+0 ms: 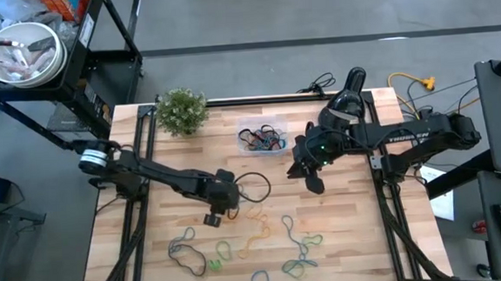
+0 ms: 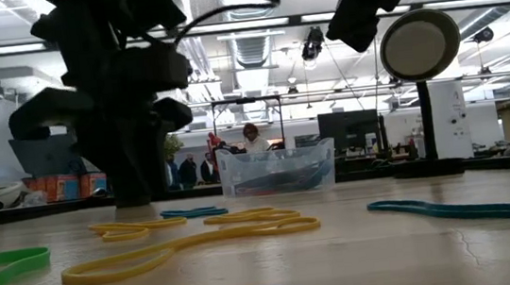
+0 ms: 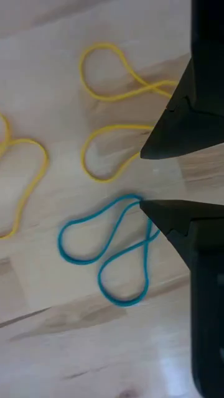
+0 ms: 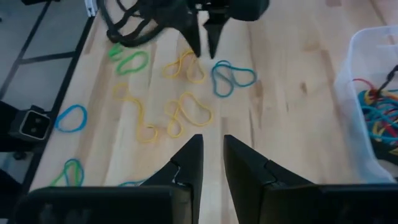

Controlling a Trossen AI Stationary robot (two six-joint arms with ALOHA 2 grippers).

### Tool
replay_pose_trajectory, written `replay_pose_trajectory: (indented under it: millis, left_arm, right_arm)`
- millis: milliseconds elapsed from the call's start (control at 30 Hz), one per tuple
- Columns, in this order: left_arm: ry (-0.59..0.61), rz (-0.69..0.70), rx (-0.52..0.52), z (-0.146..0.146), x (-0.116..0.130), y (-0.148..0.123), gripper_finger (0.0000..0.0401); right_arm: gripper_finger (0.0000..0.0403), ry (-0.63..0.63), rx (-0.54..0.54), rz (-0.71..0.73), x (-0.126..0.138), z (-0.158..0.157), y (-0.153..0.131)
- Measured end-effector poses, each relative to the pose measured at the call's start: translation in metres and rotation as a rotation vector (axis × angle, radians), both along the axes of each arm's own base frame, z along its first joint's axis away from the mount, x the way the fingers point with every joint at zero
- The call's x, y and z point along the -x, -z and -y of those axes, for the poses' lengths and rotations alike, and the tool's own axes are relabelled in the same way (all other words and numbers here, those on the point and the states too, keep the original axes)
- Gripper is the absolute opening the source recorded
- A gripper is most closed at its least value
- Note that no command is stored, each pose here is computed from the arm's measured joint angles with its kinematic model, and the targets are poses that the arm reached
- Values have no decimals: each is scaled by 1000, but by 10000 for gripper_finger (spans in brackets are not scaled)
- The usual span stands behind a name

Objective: Pick and place rubber bands into bin
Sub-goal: Put the blue rubberband into the transparent bin

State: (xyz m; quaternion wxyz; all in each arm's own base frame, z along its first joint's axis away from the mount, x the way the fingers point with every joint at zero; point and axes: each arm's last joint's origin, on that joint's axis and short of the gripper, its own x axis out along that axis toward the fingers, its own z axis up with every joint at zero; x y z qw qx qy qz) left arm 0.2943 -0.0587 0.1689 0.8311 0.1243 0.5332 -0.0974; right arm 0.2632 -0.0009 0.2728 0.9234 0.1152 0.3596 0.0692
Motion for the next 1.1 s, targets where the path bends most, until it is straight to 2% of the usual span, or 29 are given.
replay_pose_trajectory:
  millis: [433, 700, 1100]
  left_arm:
    - [-9, -36, -29, -15, -8, 11, 100]
    - [47, -68, -5, -20, -11, 20, 100]
    - [38, -73, -13, -22, -16, 21, 91]
  right_arm:
    - [59, 3, -28, -18, 1, -17, 1]
    - [59, 11, -11, -20, 1, -26, 1]
    - [59, 43, -8, -30, 2, -27, 4]
